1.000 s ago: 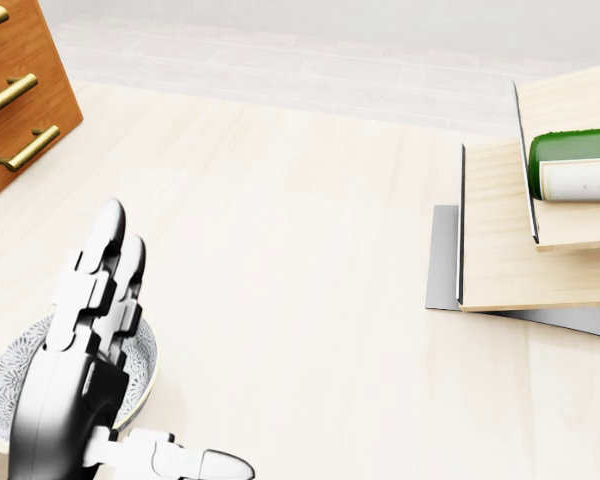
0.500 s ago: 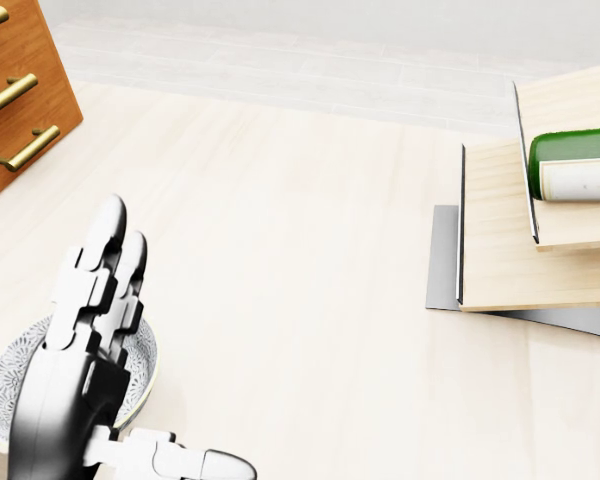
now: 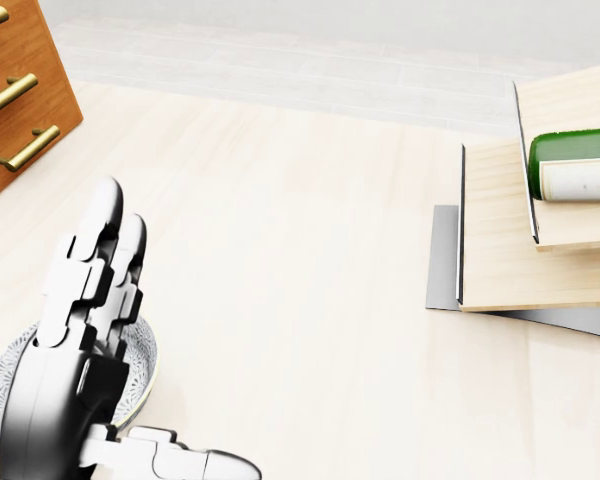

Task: Put the wine bottle on the wine rack.

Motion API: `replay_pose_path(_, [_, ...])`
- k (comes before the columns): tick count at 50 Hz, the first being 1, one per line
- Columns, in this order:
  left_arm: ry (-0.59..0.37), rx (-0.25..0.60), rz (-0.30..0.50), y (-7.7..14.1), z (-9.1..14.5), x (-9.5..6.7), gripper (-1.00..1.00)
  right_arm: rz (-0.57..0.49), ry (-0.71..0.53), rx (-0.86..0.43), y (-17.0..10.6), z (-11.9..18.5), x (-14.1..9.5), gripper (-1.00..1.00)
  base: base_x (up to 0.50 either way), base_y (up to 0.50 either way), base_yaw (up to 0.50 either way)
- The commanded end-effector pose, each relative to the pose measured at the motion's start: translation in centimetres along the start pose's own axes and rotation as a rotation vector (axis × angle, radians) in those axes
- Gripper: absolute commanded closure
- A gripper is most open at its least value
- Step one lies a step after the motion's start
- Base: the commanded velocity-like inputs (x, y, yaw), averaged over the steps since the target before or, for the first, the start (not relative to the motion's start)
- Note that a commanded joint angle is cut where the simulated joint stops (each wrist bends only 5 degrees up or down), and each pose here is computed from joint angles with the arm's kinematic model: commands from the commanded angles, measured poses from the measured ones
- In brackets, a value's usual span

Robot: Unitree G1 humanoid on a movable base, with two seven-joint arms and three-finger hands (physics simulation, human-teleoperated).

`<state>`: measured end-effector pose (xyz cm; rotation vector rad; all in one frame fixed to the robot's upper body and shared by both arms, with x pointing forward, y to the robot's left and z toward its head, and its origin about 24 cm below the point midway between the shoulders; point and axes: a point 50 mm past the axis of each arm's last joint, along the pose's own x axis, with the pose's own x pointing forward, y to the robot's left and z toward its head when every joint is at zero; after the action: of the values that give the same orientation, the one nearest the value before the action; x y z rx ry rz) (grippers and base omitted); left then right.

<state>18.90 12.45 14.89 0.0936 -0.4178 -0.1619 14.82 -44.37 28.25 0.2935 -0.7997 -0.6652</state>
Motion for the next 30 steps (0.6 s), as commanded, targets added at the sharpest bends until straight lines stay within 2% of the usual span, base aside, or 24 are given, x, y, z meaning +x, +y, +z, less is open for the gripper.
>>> replay_pose_path(1, [-0.044,0.004,-0.002,-0.1,1.1,-0.1,-1.00,0.070,-0.178,0.081,1.4,4.7,-1.9,-1.00,0.00,0.00,0.00])
replay_pose_path(16, [-0.066,0.004,-0.001,-0.2,1.7,-0.3,-1.00,0.131,-0.350,0.237,2.0,10.5,-4.7,-1.00,0.00,0.00,0.00])
replay_pose_path(30, [-0.074,0.002,-0.004,-0.3,2.0,-0.5,-1.00,0.200,-0.411,0.327,2.4,14.0,-7.2,-1.00,0.00,0.00,0.00])
